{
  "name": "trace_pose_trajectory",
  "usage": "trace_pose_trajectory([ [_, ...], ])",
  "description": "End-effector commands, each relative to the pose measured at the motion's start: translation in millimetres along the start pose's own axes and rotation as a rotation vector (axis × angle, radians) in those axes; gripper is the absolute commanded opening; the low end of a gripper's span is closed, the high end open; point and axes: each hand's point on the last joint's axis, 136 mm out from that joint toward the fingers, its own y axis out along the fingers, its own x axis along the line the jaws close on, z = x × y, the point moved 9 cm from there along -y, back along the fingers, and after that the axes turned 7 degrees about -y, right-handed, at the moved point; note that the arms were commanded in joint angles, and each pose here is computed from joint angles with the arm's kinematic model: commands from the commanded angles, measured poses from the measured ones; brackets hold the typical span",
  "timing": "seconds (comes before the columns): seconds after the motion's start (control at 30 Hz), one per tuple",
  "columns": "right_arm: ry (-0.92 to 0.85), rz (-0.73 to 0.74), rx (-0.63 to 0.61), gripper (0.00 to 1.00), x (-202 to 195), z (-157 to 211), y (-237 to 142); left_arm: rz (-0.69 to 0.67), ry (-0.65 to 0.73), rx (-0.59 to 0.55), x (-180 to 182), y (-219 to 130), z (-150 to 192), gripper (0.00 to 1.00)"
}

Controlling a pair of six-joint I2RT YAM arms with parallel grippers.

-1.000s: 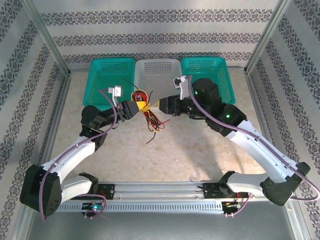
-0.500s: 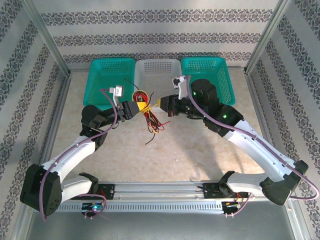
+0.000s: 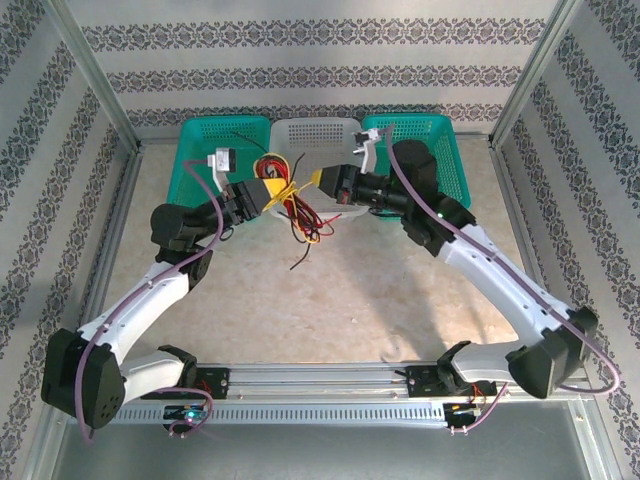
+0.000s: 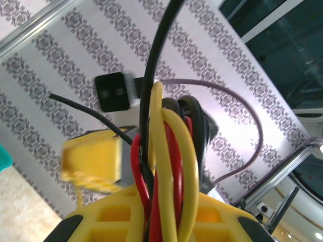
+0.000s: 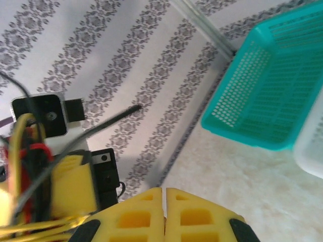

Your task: Untangle the cables

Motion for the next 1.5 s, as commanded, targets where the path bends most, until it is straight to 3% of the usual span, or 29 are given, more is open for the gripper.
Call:
trace_pose_trajectory([
  [0.0,0.069,-0.038,-0.024,0.00,-12.7,6.6,23.4,0.229,0.186,-0.058,-79.9,-2.8,-5.9,0.00],
  [0.3,0.174,-0.222,-0.114,0.00,-17.0,37.3,33.0,0.401,0.204,-0.229,-109.9,4.5,-32.5,0.00],
  [0.4,0.238,-0.315,-0.128,0.00,-9.2,51.2,44.8,0.392,0.240,-0.307,-109.4,6.5,-41.6,0.00],
  [0.57,0.292,-0.348,-0.194,0.00,3.8,74.4,52.5,0.169,0.342,-0.453,-84.5,5.0,-50.9,0.00],
  [0.73,0.318,-0.370,-0.194,0.00,19.7,95.0,59.5,-0.060,0.386,-0.697,-41.0,-14.4,-58.0,0.00],
  [0.87,0.343,-0.383,-0.186,0.00,26.8,110.8,60.8,-0.176,0.375,-0.778,-12.6,-18.2,-64.8,0.00],
  [1.0,0.311,-0.418,-0.175,0.00,41.9,110.3,54.5,-0.275,0.353,-0.797,13.1,-21.8,-64.3,0.00],
  [1.13,0.186,-0.396,-0.159,0.00,68.3,87.0,37.5,-0.410,0.343,-0.788,37.6,-32.1,-55.6,0.00],
  [1.3,-0.041,-0.319,-0.206,0.00,111.9,38.7,3.6,-0.553,0.329,-0.702,59.9,-42.0,-40.6,0.00],
  [1.47,-0.248,-0.208,-0.228,0.00,147.2,-14.5,-24.4,-0.599,0.324,-0.507,61.8,-41.4,-19.6,0.00],
])
